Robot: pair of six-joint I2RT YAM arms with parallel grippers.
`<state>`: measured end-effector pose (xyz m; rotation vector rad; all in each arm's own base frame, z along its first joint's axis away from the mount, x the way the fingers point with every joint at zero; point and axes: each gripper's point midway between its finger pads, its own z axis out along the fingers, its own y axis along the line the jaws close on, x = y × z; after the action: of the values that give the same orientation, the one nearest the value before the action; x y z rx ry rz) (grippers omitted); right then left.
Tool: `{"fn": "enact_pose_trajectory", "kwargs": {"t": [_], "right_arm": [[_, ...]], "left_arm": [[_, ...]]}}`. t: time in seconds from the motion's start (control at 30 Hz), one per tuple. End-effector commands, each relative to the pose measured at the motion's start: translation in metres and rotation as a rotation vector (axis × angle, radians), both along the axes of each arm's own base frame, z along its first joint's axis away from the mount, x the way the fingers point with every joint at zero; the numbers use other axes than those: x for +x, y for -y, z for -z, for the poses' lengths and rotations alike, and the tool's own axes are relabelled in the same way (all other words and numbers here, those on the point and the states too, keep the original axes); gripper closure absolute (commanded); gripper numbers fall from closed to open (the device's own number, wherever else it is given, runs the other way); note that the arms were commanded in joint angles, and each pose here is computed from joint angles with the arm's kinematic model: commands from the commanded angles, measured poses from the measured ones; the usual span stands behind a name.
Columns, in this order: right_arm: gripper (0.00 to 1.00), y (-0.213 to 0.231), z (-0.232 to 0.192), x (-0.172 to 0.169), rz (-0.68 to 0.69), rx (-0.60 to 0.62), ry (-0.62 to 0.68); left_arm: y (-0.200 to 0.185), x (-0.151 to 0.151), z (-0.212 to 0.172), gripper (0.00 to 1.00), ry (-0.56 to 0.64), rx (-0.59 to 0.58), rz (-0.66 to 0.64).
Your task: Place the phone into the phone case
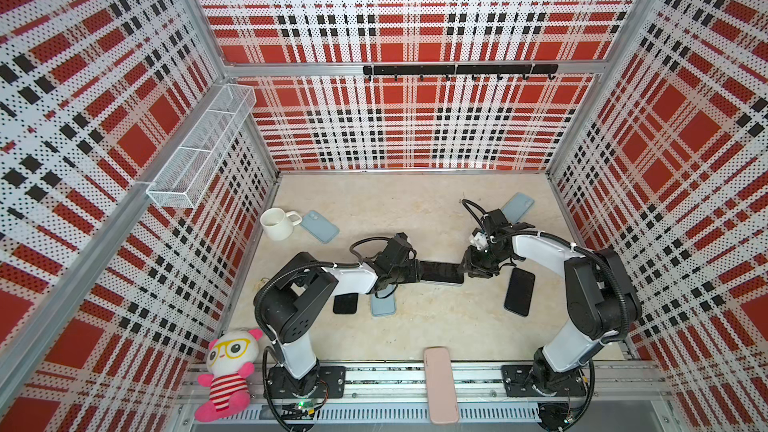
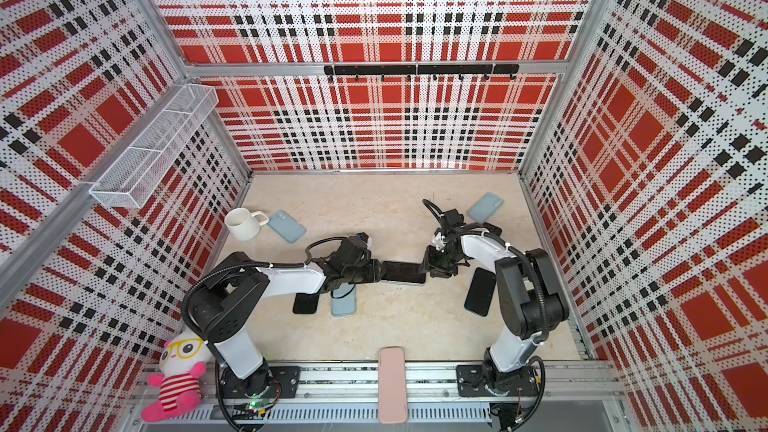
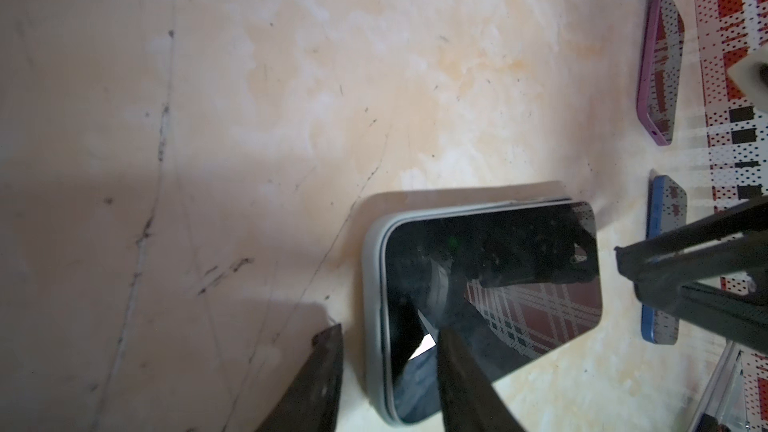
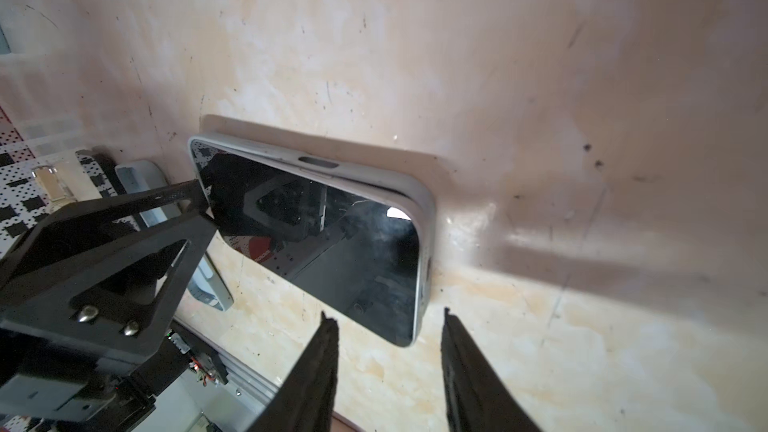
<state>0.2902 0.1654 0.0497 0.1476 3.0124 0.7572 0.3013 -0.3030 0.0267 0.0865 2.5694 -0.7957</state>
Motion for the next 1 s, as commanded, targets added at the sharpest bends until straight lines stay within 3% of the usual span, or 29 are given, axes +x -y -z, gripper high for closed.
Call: {"fn": "enact_pose_trajectory", "kwargs": {"t": [0.0,0.43,0.97], "right_arm": [[0.62,0.007,-0.001,-0.009,-0.014,-0.04,0.006],[0.77,-0.004,0.012,-0.013,-0.016,0.015,-0.006],[0.82,-0.017,0.019,-0.022,-0.048,0.009,-0.026]], "left_arm": [[-0.011,-0.021,0.034,0.61,-0.096,0.096,0.025],[-0.016,-0.027,0.054,0.71,-0.133,0.155,0.022],[-0.028,-0.039,0.077,0.83,-0.169,0.225,0.024]]}}
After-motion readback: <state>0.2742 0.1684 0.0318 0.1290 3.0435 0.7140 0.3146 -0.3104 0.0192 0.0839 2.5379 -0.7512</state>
